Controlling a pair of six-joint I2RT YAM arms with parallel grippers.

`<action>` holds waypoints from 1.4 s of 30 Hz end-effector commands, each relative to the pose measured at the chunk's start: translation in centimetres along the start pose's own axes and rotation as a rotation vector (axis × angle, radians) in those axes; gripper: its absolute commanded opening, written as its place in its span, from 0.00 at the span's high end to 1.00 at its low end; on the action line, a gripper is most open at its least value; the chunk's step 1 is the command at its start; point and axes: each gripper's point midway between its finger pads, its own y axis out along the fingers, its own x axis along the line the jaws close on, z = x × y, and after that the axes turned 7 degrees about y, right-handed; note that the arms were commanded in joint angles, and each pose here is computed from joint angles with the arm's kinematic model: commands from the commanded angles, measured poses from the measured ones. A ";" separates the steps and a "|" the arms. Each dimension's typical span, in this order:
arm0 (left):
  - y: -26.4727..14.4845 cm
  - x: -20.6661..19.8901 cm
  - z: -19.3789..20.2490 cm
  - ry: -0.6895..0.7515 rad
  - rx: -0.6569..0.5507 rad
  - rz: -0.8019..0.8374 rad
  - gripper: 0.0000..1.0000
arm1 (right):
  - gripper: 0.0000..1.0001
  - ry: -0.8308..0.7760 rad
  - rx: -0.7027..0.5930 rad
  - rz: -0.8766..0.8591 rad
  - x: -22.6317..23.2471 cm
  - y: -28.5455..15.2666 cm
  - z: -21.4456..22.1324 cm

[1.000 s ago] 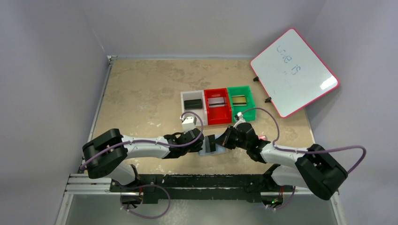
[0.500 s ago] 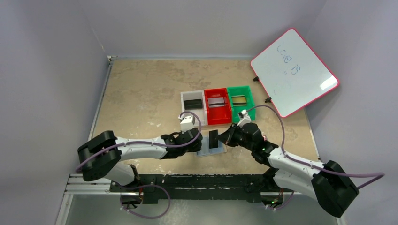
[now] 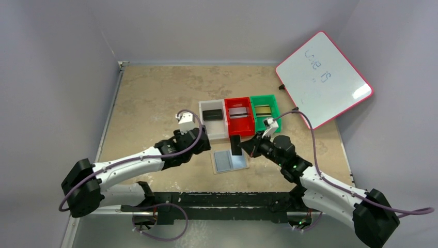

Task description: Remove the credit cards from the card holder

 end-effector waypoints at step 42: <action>-8.2 18.9 -11.1 -0.102 -0.219 -0.521 0.22 | 1.00 -1.651 0.154 0.084 2.7 21.1 -7.4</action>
